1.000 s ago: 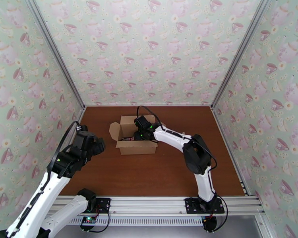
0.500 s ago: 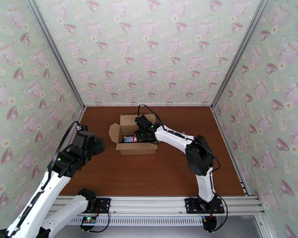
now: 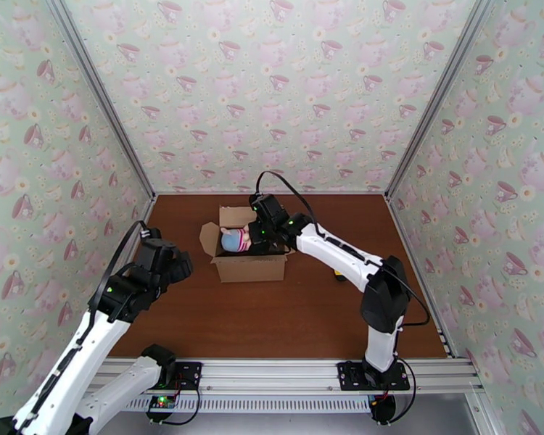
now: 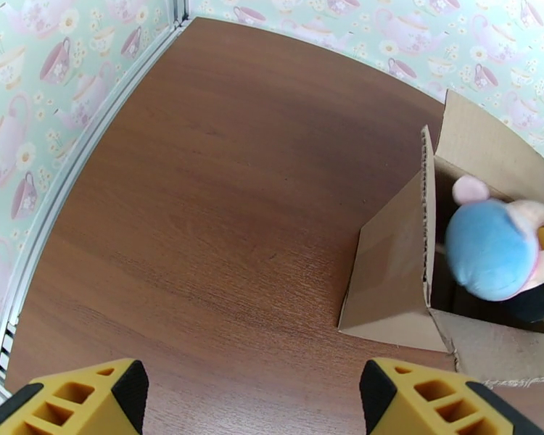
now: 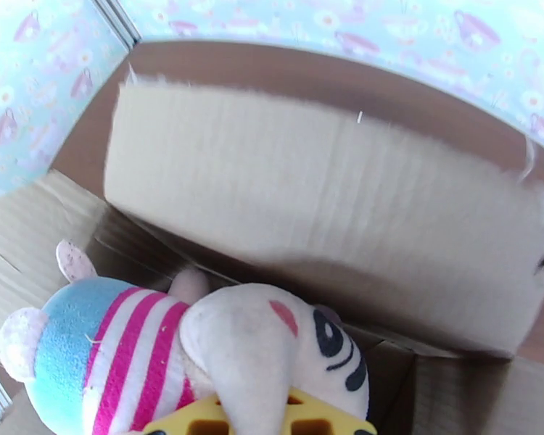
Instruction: Unpack the express box
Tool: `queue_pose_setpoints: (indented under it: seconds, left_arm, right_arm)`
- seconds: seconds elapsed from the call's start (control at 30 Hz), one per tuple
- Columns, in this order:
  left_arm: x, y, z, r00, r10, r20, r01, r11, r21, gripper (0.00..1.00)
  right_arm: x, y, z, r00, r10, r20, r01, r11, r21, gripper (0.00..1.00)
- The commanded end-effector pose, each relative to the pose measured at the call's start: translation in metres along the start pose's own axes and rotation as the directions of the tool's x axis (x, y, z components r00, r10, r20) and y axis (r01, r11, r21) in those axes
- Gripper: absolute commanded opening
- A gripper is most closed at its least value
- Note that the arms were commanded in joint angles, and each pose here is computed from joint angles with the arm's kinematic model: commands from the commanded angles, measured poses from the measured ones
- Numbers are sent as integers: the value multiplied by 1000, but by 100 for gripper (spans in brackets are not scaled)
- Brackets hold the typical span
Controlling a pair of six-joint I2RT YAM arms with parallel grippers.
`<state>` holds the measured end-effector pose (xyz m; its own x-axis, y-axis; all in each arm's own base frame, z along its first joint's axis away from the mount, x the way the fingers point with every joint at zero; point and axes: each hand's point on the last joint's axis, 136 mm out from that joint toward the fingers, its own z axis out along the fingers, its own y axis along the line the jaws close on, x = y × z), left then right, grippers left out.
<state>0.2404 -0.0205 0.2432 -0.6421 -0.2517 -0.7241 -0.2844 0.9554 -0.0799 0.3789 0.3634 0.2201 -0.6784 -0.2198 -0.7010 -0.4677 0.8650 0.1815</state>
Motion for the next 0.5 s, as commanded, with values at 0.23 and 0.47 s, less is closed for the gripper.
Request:
queue_pose_setpoints:
  seconds: [0.23,0.47]
  left_arm:
    - [-7,-2,1,1000,1,21,-1,1000,-5,83]
    - [-9,-4,1,1000,-4,25,4,1000,-2,83]
  right_arm:
    - [-45,7,-64,989,-1,149,4,1000,-18,0]
    - [-60,7,-98,977,-12,213,18,999,-26,0]
